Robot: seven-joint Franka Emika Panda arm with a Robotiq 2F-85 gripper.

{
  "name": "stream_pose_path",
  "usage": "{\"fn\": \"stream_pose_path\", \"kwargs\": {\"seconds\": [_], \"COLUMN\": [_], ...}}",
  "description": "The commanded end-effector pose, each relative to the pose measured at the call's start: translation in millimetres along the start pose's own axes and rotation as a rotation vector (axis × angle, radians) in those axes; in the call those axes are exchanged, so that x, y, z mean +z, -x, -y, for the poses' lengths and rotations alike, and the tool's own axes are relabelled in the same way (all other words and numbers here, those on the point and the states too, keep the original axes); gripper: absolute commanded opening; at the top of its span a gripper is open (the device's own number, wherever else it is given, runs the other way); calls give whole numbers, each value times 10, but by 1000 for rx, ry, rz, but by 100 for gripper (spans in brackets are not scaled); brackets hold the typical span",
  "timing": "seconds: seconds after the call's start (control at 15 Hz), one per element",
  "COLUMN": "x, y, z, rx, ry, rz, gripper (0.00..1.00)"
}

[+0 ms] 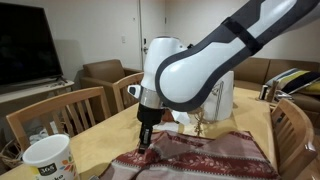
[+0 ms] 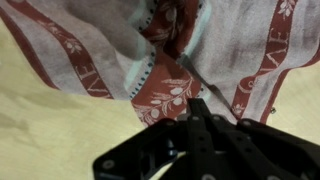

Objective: Straighten the red cloth

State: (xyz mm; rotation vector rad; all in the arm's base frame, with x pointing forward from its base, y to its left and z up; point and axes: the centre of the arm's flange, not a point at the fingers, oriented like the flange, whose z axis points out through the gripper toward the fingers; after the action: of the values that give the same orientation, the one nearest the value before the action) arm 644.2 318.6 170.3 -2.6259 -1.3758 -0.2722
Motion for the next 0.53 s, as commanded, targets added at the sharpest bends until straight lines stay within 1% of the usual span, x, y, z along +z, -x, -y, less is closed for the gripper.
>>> {"fn": "stream_pose_path", "kwargs": {"seconds": [0.0, 0.47], "x": [22, 62], "y": [-26, -48], "z": [-15, -53], "rx": [2, 7], "ry": [-1, -3], "rz": [-5, -9], "gripper": [1, 1]}}
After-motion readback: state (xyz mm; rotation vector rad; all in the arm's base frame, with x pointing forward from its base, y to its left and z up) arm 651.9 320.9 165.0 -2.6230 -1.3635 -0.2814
